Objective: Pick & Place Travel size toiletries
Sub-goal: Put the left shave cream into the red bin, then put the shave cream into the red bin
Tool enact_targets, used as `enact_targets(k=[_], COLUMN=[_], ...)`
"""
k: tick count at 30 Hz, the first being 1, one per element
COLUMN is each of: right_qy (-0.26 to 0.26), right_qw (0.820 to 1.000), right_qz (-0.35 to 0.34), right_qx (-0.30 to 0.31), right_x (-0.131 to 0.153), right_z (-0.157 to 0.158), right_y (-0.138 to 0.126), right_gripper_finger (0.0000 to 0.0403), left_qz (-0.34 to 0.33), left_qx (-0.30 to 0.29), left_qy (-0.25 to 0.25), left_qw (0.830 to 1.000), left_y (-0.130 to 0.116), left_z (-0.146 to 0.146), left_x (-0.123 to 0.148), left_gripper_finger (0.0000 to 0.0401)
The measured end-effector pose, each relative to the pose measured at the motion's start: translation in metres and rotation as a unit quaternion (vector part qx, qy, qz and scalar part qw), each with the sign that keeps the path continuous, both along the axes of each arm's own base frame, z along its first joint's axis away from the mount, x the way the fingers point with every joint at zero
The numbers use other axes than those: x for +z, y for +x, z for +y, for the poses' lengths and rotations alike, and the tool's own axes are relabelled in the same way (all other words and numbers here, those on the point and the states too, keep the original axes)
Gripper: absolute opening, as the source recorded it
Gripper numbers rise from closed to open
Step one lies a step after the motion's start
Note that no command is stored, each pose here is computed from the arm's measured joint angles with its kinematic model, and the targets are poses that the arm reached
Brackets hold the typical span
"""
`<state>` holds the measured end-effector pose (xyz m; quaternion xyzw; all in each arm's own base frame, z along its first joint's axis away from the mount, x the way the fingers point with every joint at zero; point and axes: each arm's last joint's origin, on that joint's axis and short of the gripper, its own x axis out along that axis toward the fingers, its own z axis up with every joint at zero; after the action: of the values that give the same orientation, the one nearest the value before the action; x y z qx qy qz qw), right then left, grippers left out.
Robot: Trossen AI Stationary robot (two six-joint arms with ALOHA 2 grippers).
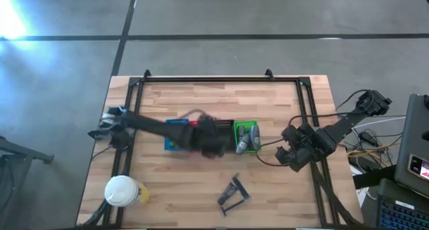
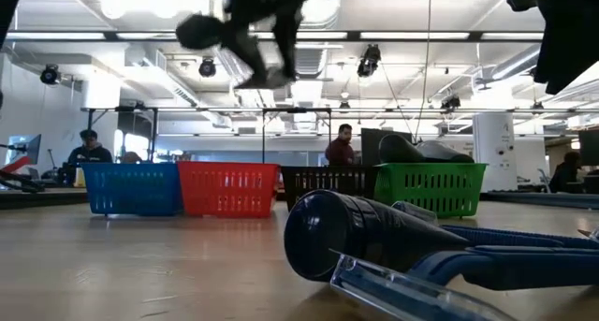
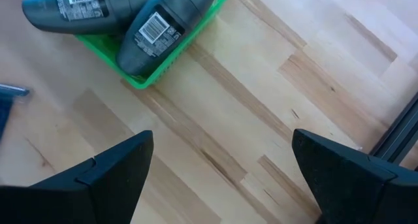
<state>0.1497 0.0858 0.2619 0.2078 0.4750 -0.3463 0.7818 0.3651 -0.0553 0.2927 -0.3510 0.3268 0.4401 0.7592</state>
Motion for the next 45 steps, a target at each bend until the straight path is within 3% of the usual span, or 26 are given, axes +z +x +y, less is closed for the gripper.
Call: enact_targets(k=[6,12,19,31,45], right_qy=[0.003,0.006,0.009,0.022,0.025], right_qw=[1.000,0.999,0.999,0.999,0.999], right_qz=[-0.017,-0.020,-0.023,-0.029,-0.028], right_qx=[-0.021,-0.029,-0.037,-0.033,-0.015], right_x=[0.002,0.002,0.002,0.009,0.013], right_z=[-0.002,-0.002,-0.002,0.000,0.000], right_y=[-0.001,-0.002,-0.001,0.000,0.000], right_gripper_finger=[0.0364,0.0364,0.0364,0.0364,0.0364], left_qz=[0.026,0.030,0.051,0.057,0.021], left_qx=[0.019,0.042,0.049,0.020,-0.076], left_qy=[-0.040,-0.064,-0.063,-0.029,0.034], left_qw=[0.999,0.997,0.995,0.998,0.996], left_y=[-0.009,-0.017,-0.025,-0.022,-0.007], left_z=[0.047,0.060,0.062,0.064,0.057], left_x=[-0.034,-0.073,-0.088,-0.081,-0.002], left_gripper_finger=[0.0145,0.0146,0.0152,0.0220,0.0225])
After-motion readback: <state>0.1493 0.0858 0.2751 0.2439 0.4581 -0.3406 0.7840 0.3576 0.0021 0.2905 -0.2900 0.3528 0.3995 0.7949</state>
